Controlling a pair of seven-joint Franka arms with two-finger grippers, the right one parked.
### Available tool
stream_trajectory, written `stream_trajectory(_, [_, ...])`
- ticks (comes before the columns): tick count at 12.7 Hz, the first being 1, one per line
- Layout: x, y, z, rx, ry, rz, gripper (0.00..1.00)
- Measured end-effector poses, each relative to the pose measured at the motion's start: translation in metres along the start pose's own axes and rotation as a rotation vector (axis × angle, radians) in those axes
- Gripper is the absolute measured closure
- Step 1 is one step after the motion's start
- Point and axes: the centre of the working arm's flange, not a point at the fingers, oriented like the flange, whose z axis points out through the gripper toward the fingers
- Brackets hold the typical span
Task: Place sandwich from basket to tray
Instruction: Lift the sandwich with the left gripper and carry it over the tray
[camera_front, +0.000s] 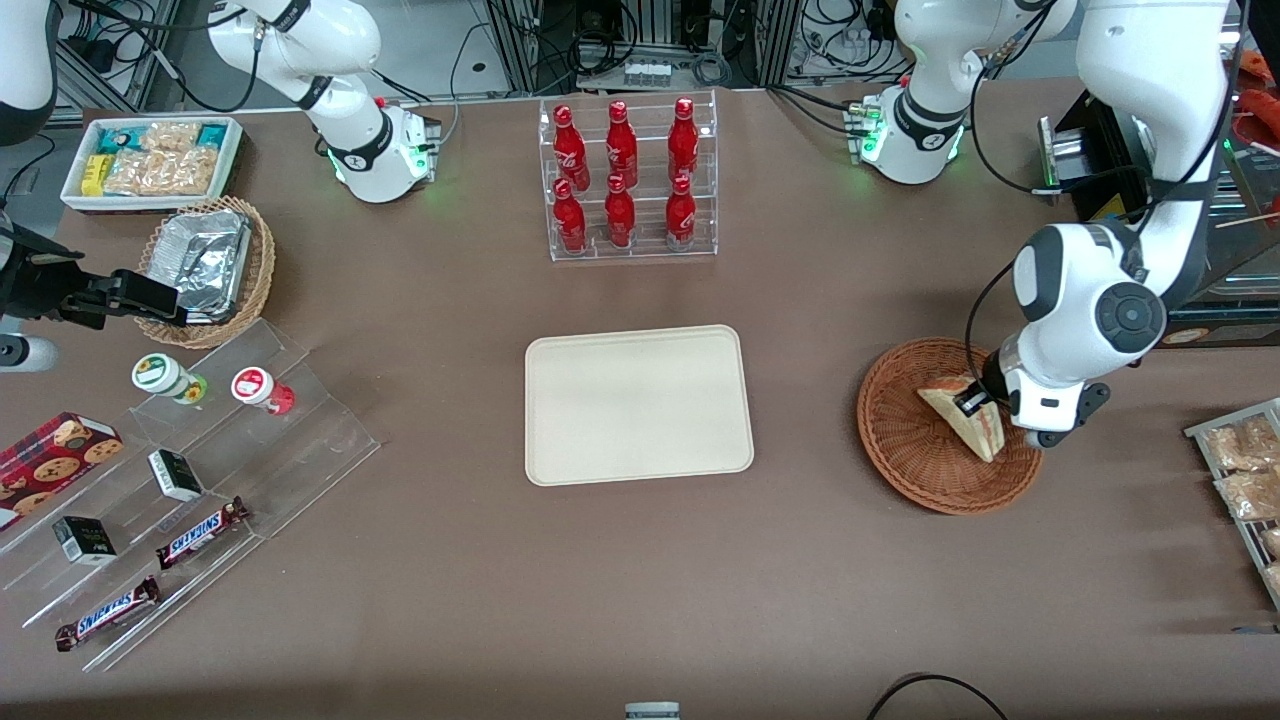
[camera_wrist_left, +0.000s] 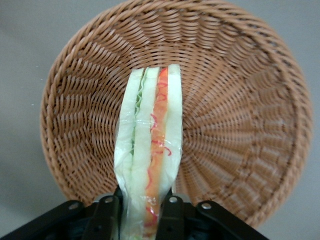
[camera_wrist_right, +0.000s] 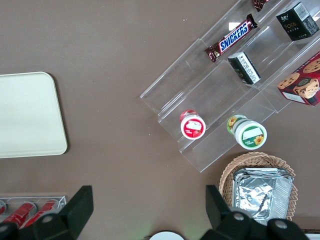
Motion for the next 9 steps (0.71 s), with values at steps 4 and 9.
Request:
stream_trajectory(4, [-0.012, 0.03, -0.047, 0.014, -0.022, 0.053, 0.83])
stream_trajectory(9, [-0.069, 0.087, -0.052, 0.002, -0.027, 0.197, 0.83])
